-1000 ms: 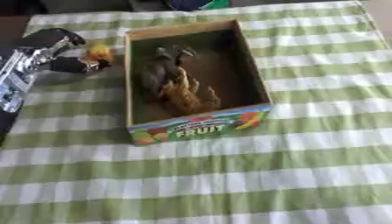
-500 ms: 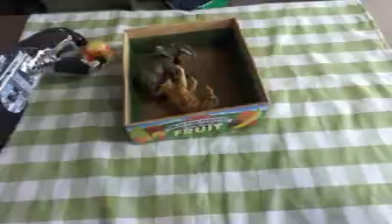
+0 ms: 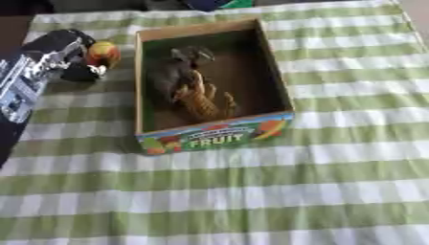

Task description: Pick up objects on the table and place them in the box.

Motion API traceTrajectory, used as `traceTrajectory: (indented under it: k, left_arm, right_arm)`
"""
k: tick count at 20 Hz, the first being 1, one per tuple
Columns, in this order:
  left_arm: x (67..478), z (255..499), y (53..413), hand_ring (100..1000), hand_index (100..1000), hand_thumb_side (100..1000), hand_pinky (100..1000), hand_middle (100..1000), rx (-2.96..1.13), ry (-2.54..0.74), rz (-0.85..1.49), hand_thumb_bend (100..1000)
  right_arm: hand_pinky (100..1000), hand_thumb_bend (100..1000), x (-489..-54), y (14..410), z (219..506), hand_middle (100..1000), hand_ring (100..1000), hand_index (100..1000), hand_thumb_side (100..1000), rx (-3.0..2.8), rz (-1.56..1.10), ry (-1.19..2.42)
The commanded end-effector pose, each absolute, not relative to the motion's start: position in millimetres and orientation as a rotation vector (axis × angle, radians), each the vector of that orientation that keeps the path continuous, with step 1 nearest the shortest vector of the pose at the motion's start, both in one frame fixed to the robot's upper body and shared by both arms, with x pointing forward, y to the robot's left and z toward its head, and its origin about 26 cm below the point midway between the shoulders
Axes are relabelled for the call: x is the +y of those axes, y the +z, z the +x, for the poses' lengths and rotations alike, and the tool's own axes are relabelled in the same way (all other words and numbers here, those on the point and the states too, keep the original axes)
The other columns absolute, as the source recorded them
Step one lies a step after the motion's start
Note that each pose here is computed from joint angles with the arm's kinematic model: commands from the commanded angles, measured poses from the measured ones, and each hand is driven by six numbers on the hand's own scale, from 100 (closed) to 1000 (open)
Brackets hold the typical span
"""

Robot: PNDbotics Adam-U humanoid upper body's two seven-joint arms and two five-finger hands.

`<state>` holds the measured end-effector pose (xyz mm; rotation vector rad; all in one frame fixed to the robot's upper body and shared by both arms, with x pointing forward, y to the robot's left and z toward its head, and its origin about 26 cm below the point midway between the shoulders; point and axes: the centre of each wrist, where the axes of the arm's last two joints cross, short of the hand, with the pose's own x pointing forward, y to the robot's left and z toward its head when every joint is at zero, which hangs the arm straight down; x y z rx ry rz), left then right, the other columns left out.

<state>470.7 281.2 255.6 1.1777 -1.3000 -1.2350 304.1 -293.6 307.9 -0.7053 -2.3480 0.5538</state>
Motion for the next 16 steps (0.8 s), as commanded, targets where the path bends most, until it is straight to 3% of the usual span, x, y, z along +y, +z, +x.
traceTrajectory:
  k: [1,7,16]
  left_arm:
    - [287,466,274,704,769,399,517,702,-1.317,-1.22,1.234,100]
    - [286,466,275,657,721,259,476,635,-1.332,-1.18,1.25,100]
    - [277,459,291,631,689,269,454,613,-1.399,-1.178,1.298,100]
  right_arm:
    - [787,100,-295,317,299,757,825,854,1000,-2.375,-0.738,0.566]
    - [787,100,-295,316,299,757,825,854,1000,-2.371,-0.732,0.568]
    - [787,100,-294,316,299,756,826,853,1000,-2.374,-0.726,0.566]
